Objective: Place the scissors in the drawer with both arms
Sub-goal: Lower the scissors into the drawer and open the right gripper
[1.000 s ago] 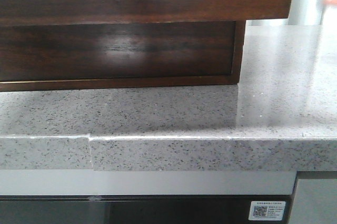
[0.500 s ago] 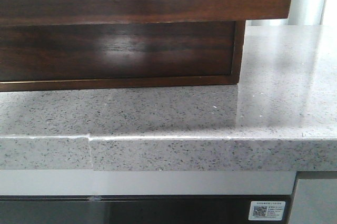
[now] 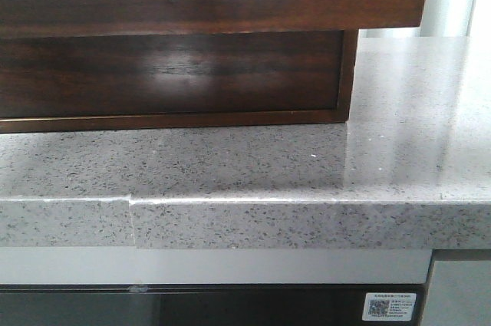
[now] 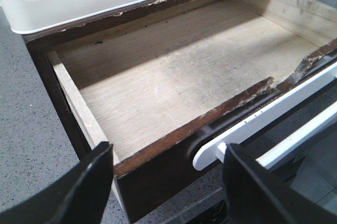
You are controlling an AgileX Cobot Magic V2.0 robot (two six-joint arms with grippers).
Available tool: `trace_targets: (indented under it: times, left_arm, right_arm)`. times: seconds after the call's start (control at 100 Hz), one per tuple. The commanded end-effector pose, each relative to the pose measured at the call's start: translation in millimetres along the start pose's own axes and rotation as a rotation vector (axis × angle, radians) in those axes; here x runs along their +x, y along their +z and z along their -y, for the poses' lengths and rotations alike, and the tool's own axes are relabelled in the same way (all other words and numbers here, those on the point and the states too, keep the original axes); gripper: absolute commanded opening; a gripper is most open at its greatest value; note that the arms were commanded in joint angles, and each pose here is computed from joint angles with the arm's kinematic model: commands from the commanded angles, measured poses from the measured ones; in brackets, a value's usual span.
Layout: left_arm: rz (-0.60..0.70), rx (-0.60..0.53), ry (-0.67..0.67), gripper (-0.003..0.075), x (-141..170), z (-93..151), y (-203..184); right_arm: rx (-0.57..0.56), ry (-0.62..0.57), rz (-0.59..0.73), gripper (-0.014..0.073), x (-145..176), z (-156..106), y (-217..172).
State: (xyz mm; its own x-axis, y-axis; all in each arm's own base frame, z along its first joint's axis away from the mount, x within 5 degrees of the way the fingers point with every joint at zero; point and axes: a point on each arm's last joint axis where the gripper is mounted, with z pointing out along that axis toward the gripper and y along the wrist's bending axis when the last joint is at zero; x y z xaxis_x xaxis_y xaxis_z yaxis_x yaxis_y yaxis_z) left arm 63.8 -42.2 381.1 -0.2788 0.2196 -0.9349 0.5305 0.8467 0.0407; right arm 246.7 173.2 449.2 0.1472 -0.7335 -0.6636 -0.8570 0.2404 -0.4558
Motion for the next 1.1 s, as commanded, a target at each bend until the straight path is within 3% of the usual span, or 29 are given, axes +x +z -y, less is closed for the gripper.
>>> trace_targets:
  times: [0.0,0.25,0.56,1.09]
  left_arm:
    - [0.096,-0.010,-0.014,0.0428,-15.4,-1.5,-2.6]
    - [0.095,-0.012,-0.012,0.0428,-15.4,-1.7,-2.6]
    - [0.096,-0.014,-0.011,0.0428,-15.4,-1.8,-2.6]
    - [0.092,-0.023,-0.002,0.0428,-15.0,-2.6,-2.5]
  right_arm:
    - [0.038,-0.052,0.070,-0.0062,-14.7,1.5,-4.3]
    - [-0.067,-0.077,-0.008,-0.0062,-1.5,2.5,37.2]
    - [-0.082,-0.104,-0.087,-0.0055,9.3,5.1,53.6]
    - [-0.027,-0.084,-0.104,0.0263,3.1,13.0,40.4]
